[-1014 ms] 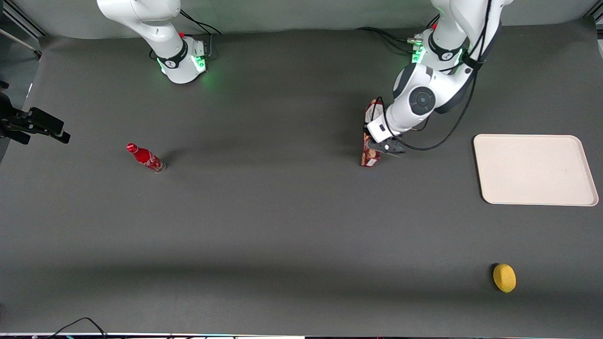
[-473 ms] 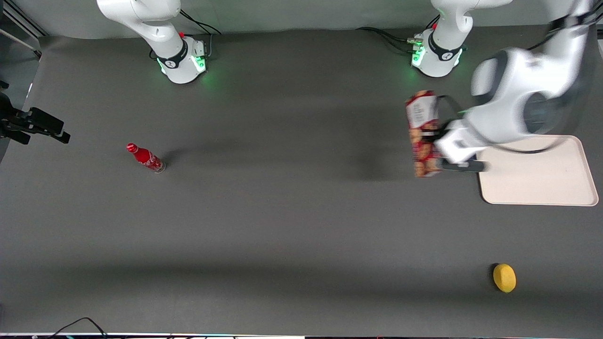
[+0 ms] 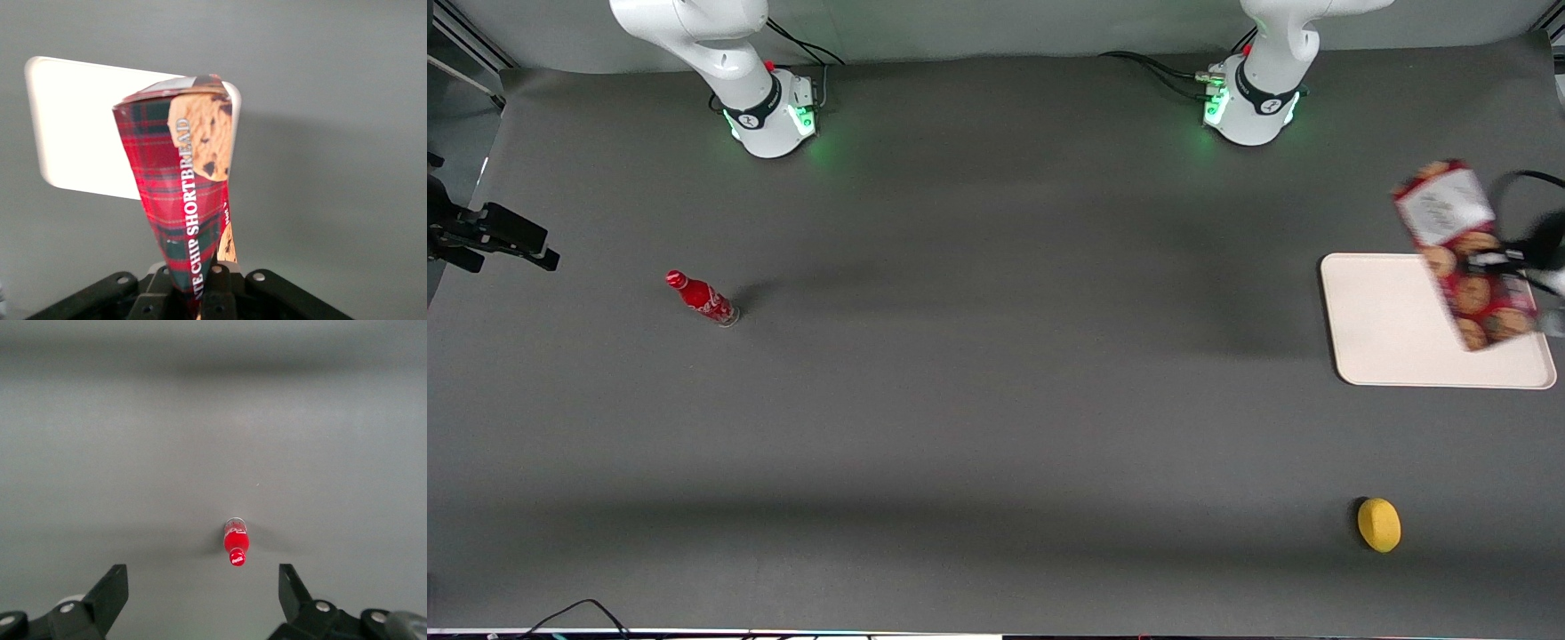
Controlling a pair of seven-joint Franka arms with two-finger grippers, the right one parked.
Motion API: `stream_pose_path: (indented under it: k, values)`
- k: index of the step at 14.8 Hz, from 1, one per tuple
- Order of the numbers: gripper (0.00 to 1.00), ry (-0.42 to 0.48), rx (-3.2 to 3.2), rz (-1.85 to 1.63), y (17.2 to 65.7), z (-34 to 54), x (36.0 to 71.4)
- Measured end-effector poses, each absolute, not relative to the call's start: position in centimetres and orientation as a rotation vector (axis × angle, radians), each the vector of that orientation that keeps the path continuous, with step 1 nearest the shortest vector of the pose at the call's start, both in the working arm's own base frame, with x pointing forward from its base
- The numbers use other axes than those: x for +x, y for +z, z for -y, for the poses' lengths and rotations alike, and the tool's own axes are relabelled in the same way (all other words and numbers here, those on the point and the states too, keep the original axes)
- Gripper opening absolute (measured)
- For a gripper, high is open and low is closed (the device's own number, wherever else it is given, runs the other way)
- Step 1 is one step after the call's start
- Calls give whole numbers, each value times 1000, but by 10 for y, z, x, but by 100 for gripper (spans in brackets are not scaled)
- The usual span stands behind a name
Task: Place red cookie box on tray
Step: 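Carry the hanging cookie box with the left gripper over the white tray, then lower the cookie box onto the tray's edge and open the left gripper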
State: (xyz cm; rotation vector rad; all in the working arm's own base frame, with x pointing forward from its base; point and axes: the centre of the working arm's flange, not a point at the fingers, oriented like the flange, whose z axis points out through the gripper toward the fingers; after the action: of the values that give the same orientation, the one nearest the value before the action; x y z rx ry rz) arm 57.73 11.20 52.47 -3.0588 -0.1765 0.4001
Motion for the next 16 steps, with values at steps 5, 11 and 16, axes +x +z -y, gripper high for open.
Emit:
stream_pose_path:
  k: [5,11,16]
  values:
    - [10,551,-2951,35,398,-284,589]
    - [10,458,-2965,-153,274,-371,569]
    - [39,398,-3035,-166,229,-394,554]
